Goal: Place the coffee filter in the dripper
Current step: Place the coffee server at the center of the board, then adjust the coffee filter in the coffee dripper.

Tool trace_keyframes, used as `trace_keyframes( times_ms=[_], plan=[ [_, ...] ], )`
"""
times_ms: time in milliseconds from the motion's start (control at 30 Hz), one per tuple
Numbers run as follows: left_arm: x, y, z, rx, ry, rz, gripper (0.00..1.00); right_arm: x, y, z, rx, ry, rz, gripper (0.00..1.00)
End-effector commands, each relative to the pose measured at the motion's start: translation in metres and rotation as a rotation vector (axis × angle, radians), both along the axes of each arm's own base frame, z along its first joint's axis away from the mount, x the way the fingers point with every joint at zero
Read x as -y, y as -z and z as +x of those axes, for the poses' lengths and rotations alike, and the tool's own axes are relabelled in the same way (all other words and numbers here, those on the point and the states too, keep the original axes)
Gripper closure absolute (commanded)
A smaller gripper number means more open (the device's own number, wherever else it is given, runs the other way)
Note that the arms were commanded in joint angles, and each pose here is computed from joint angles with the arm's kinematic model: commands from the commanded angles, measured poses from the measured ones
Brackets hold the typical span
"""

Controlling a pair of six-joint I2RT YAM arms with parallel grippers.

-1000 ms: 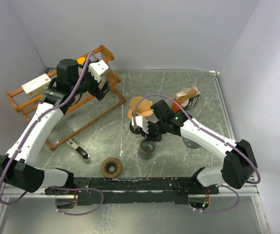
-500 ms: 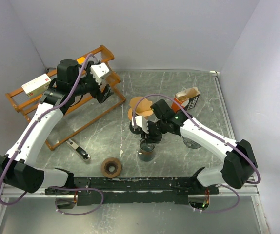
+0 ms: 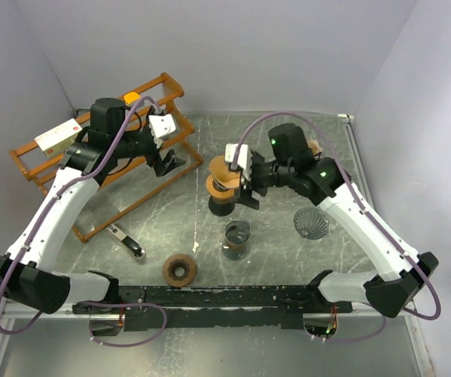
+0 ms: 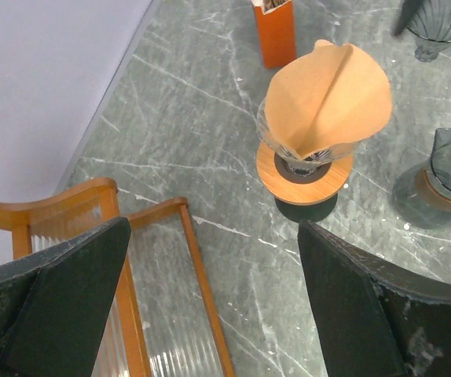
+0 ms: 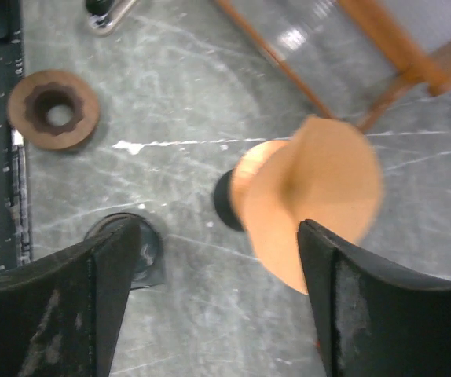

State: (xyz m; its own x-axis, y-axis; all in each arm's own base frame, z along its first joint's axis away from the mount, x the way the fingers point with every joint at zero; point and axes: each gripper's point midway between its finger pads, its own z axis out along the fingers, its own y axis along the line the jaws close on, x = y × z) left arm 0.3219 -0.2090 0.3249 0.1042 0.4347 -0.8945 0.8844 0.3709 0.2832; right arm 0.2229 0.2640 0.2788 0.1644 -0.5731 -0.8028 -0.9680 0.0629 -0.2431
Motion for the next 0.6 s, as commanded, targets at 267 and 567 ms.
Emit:
trace_keyframes(
  times_ms=[267,567],
  plan=[
    [0.018,-0.002,-0.037,0.082,0.219,0.105,0.02,0.032,-0.053,0.099,-0.041,0.460,0.079,0.12],
    [0.064,0.013,-0.067,0.126,0.405,0.253,0.03,0.021,-0.007,0.117,-0.159,0.444,-0.028,0.12]
  ],
)
